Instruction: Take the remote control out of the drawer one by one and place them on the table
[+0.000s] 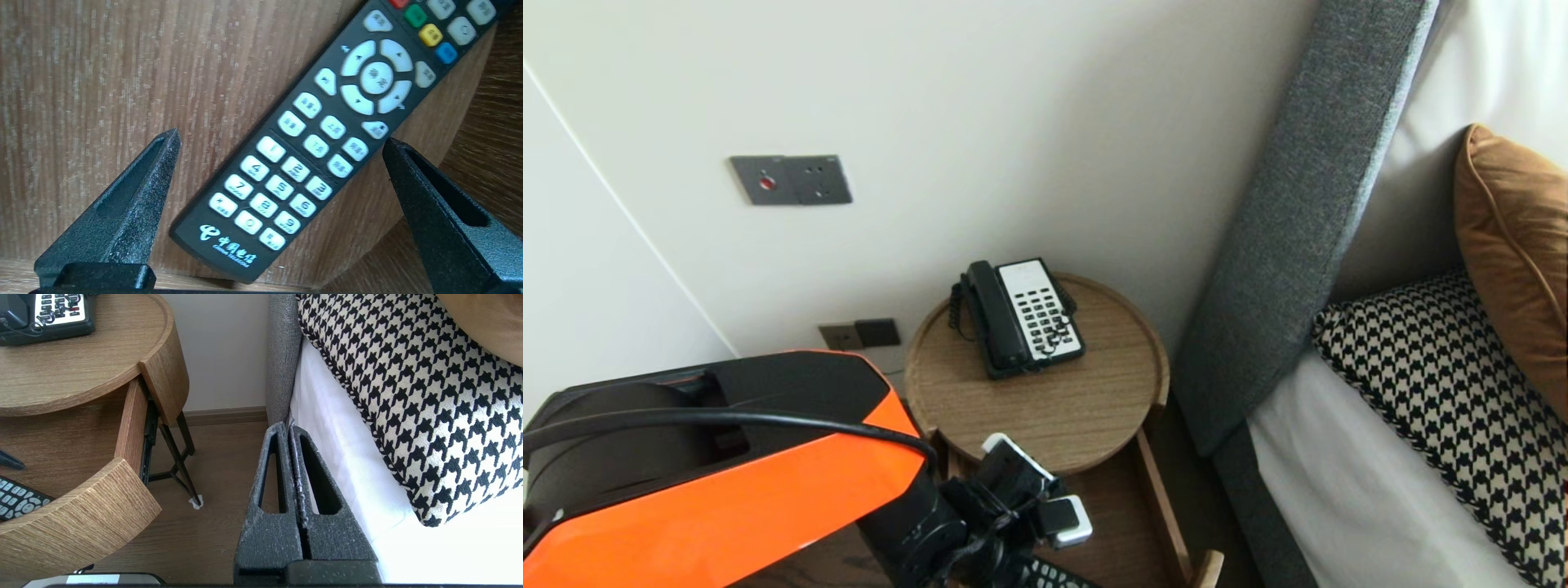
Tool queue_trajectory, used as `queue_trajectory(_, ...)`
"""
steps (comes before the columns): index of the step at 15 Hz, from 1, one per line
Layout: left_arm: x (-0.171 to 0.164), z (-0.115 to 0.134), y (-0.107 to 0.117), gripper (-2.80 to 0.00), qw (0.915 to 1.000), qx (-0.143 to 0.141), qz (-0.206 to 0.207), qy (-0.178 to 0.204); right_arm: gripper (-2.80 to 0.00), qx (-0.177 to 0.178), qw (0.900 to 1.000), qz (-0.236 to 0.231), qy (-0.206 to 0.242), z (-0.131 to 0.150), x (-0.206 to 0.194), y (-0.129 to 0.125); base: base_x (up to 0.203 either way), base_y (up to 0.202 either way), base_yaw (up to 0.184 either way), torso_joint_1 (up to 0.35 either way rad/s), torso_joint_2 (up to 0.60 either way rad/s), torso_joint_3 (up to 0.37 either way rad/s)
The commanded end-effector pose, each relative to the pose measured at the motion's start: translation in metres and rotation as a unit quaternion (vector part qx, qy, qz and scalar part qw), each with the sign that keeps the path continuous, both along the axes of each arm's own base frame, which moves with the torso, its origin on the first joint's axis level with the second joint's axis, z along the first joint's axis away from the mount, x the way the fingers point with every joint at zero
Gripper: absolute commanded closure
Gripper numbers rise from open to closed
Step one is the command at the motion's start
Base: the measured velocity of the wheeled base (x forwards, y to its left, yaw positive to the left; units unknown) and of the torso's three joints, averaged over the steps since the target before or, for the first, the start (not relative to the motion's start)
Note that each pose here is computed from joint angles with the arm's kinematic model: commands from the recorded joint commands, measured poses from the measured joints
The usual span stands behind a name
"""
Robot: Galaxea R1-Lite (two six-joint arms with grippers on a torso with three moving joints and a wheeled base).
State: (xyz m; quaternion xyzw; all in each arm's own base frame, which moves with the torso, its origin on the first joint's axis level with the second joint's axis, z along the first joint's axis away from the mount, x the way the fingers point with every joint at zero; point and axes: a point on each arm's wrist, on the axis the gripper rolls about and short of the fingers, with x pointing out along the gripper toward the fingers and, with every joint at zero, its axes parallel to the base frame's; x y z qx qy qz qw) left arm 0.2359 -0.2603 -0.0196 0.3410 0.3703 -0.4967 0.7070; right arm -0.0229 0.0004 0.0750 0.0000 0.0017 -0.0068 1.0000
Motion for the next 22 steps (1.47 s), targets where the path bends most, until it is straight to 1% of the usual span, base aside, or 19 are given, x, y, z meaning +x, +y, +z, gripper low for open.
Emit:
queue_trajectory(1,0.001,0.003,-0.001,-2.8,1.0,-0.005,-0.001,-0.005,0.0,0.0,1.0,0.0,0.0,0.0,0.0,0.0,0.0,0.0,0.0,0.0,0.0,0.0)
queue_trajectory(9,0.006,0.006,0.002,-2.8,0.9999,-0.008,0.007,-0.01,0.0,0.0,1.0,0.0,0.0,0.0,0.0,0.0,0.0,0.0,0.0,0.0,0.0,0.0)
queue_trajectory(14,0.014,0.005,-0.006,-2.8,0.9997,-0.011,-0.003,-0.022,0.0,0.0,1.0,0.0,0.0,0.0,0.0,0.0,0.0,0.0,0.0,0.0,0.0,0.0)
queue_trajectory(17,0.016,0.006,-0.007,-2.8,0.9996,-0.014,-0.003,-0.025,0.0,0.0,1.0,0.0,0.0,0.0,0.0,0.0,0.0,0.0,0.0,0.0,0.0,0.0)
queue_trajectory(22,0.025,0.01,-0.017,-2.8,0.9988,-0.03,-0.004,-0.037,0.0,0.0,1.0,0.0,-0.001,0.0,0.0,0.0,0.0,0.0,0.0,0.0,0.0,0.0)
